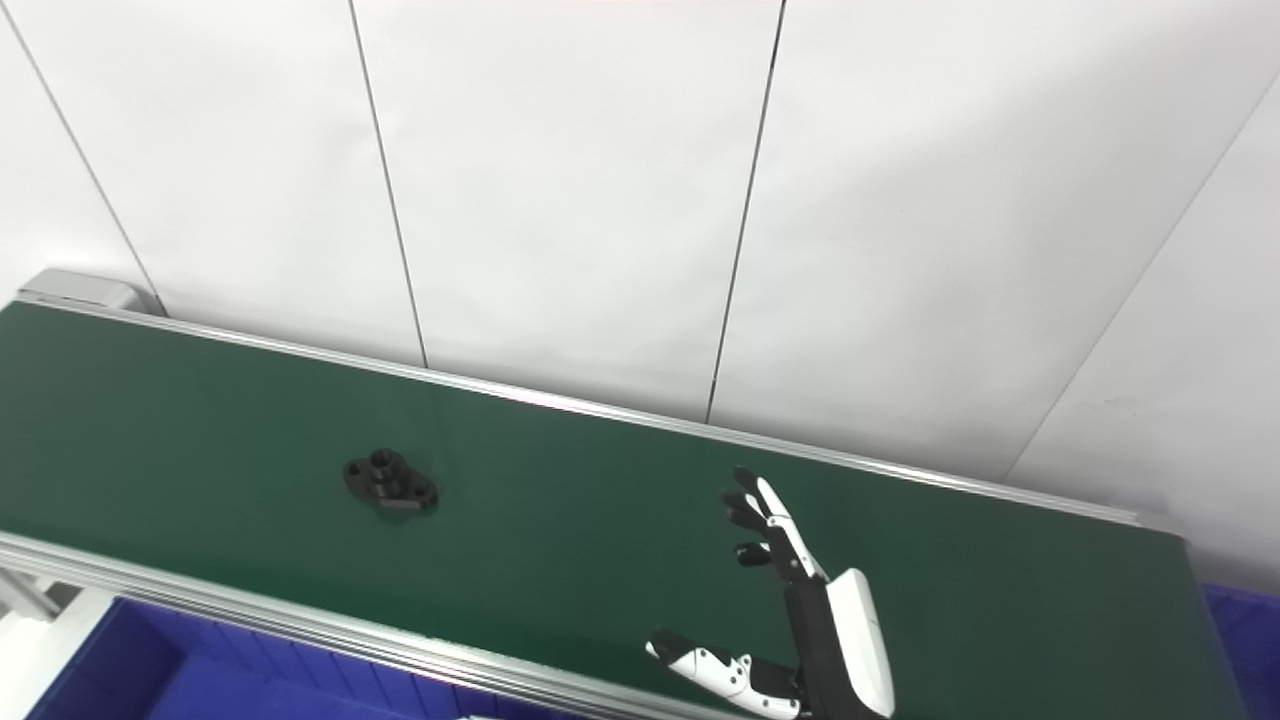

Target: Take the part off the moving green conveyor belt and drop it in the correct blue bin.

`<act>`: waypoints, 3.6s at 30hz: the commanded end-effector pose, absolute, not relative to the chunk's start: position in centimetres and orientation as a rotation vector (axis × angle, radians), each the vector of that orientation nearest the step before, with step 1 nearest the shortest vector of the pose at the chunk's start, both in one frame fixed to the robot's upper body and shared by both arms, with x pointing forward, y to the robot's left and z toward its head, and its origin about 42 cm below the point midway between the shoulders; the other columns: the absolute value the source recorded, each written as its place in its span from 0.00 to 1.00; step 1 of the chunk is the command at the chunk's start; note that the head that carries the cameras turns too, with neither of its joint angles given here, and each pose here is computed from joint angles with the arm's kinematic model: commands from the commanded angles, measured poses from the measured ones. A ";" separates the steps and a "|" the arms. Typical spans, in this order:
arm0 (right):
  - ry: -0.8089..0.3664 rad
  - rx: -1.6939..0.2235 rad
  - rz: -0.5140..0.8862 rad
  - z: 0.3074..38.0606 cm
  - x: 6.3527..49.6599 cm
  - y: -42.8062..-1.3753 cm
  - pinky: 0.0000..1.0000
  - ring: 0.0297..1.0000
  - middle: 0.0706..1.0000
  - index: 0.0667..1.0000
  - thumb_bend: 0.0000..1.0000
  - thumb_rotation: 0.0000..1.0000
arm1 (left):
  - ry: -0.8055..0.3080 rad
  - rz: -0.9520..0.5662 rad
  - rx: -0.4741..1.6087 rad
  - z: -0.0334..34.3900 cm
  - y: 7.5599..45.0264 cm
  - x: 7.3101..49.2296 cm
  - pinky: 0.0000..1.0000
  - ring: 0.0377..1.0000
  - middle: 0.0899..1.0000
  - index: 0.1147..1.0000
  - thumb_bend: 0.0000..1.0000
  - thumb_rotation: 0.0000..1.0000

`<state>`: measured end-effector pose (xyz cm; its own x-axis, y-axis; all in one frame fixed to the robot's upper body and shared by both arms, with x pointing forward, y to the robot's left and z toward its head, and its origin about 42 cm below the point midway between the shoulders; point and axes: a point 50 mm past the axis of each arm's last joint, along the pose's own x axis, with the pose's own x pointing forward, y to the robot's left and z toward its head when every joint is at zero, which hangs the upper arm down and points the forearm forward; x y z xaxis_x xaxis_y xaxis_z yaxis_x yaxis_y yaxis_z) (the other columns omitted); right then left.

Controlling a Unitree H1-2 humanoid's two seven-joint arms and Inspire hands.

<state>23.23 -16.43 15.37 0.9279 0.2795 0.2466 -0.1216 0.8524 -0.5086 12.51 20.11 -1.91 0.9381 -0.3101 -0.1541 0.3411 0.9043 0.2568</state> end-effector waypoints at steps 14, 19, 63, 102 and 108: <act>-0.350 -0.514 0.236 18.0 25.2 -14.5 0.69 0.78 0.84 0.90 0.72 0.41 | 0.003 -0.307 0.345 -0.5 21.6 12.4 0.61 0.69 0.71 0.69 0.79 0.72; -0.323 -0.536 0.246 18.1 26.2 -13.8 0.70 0.79 0.83 0.92 0.71 0.44 | -0.024 -0.318 0.383 -0.4 22.1 12.5 0.65 0.72 0.74 0.72 0.78 0.74; -0.228 -0.888 0.431 21.8 37.7 -6.6 0.71 0.81 0.86 0.94 0.77 0.51 | -0.102 -0.276 0.399 0.4 22.2 12.4 0.72 0.75 0.77 0.76 0.74 0.80; -0.076 -1.247 0.638 17.4 42.6 -4.4 0.78 0.86 0.90 0.91 0.85 0.49 | -0.147 -0.308 0.400 0.6 21.5 11.6 0.70 0.74 0.76 0.75 0.76 0.75; -0.041 -1.313 0.676 15.6 42.3 -4.5 0.76 0.85 0.89 0.91 0.86 0.48 | -0.131 -0.312 0.385 0.7 21.4 11.4 0.72 0.75 0.77 0.76 0.76 0.74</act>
